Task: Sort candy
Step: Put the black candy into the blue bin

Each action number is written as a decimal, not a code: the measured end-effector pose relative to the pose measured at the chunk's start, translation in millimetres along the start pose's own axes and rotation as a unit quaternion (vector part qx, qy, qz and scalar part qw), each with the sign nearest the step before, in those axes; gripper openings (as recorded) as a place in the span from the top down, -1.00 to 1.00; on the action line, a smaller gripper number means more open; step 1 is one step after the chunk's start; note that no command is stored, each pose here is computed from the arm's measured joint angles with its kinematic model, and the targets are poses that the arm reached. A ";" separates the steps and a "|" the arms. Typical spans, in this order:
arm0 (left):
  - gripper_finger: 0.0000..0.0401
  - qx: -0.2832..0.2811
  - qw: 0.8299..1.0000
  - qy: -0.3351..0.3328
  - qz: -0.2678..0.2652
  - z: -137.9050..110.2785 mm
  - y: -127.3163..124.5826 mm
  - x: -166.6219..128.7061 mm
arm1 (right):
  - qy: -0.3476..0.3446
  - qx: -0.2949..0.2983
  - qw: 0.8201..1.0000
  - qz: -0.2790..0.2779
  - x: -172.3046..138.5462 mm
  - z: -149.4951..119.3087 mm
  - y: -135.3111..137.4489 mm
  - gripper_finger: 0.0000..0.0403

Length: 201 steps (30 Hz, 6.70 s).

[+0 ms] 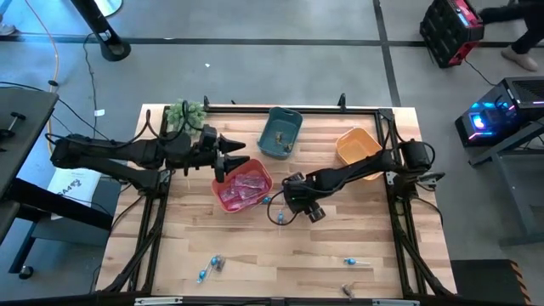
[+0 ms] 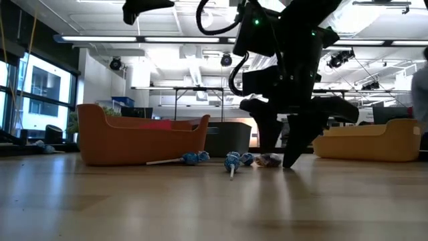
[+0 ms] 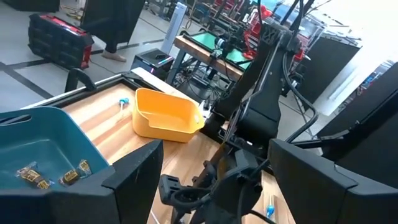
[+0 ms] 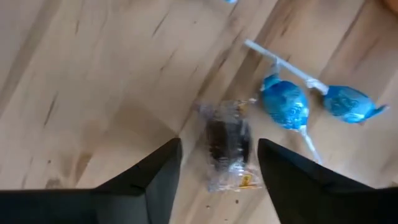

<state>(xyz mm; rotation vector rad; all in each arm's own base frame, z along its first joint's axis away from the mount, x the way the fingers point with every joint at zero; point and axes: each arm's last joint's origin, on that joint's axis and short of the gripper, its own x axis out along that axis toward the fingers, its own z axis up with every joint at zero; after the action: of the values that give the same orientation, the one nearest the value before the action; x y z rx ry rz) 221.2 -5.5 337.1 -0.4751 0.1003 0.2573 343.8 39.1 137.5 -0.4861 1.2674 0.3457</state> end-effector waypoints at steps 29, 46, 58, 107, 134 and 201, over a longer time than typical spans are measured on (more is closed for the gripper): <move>-0.42 -0.026 0.994 -0.097 0.043 32.1 17.3 -91.0 | -0.173 0.289 0.919 -0.207 -131.5 -19.5 -126.5 0.61; -0.42 -0.061 0.992 0.103 0.035 -12.0 6.6 -62.4 | -0.197 0.408 0.865 -0.218 -136.9 -39.0 -162.6 -0.22; -0.42 -0.078 0.902 0.422 0.037 -142.6 -69.0 -50.7 | -0.128 0.378 0.907 -0.135 -138.0 -46.3 -149.2 -0.23; -0.42 -0.172 0.808 0.562 0.034 -250.4 -141.6 4.6 | -0.116 0.377 0.908 -0.143 -138.3 -59.6 -158.8 -0.23; -0.42 -0.028 0.783 0.595 0.178 -226.0 -81.3 19.8 | -0.118 0.383 0.906 -0.137 -138.1 -58.9 -158.1 -0.23; 0.99 0.116 0.952 0.179 0.220 -25.9 2.3 19.5 | -0.225 0.445 0.853 -0.155 -220.5 -75.2 -130.4 -0.23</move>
<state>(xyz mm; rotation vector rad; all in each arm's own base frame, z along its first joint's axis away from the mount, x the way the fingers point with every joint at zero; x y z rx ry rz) 238.4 -11.2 310.2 -0.2556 0.5903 0.5872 288.4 -107.4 353.6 0.1959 0.7460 -0.3970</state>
